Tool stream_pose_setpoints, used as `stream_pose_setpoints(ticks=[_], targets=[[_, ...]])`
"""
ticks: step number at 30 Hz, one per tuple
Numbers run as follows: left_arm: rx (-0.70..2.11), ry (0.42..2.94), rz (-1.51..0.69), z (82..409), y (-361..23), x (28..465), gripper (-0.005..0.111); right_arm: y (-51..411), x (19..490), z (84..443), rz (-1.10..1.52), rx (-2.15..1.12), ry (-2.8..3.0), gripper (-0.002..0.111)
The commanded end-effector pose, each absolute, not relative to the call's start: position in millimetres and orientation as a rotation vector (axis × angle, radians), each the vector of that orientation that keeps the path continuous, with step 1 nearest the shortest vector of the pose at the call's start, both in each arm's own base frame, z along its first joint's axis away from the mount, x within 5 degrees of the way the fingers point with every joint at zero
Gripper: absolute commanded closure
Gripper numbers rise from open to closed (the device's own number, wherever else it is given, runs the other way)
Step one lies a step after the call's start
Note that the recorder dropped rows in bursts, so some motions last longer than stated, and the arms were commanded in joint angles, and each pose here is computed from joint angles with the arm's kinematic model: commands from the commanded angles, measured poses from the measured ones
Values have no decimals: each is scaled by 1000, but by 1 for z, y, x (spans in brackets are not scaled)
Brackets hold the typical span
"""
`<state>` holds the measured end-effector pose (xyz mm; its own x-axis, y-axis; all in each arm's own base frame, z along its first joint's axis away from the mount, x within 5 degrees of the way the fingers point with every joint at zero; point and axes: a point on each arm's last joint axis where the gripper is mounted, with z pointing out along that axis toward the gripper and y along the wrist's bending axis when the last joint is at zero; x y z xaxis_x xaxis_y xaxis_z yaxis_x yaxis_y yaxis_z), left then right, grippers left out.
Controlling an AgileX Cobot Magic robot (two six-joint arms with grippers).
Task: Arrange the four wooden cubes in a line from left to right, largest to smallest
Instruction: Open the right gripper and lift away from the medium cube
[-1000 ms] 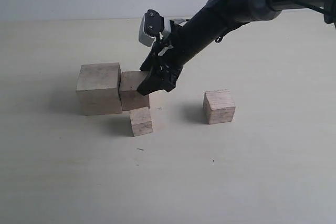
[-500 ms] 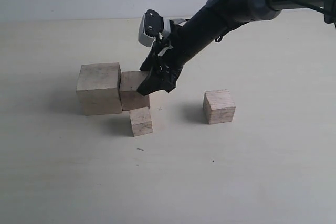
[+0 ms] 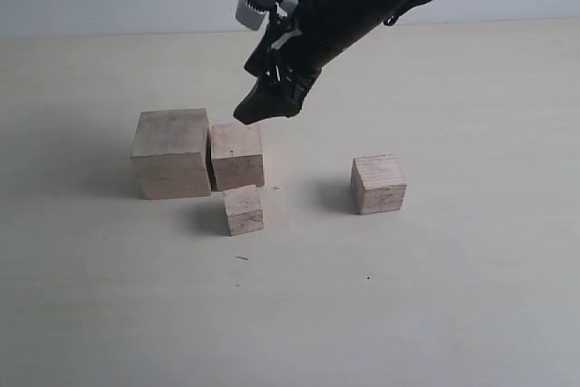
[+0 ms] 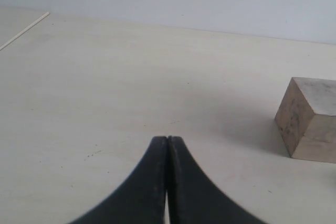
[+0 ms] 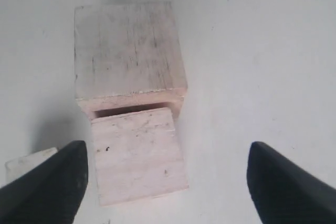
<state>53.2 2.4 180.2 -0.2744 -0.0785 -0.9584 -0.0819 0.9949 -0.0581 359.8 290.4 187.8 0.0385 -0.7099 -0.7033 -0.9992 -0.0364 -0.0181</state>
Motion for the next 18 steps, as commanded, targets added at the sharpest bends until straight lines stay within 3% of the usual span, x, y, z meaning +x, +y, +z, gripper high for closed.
stream_pose_setpoints(ticks=[1, 6, 12, 18], targets=[[-112, 1834, -2, 181, 2, 53, 107, 281, 353, 214, 706, -1760, 1842, 31], [-112, 1834, -2, 181, 2, 53, 107, 258, 348, 223, 556, -1526, 2332, 54], [-112, 1834, -2, 181, 2, 53, 107, 235, 342, 227, 335, -1238, 2732, 108], [-112, 1834, -2, 181, 2, 53, 107, 226, 334, 248, 320, -868, 2812, 108]])
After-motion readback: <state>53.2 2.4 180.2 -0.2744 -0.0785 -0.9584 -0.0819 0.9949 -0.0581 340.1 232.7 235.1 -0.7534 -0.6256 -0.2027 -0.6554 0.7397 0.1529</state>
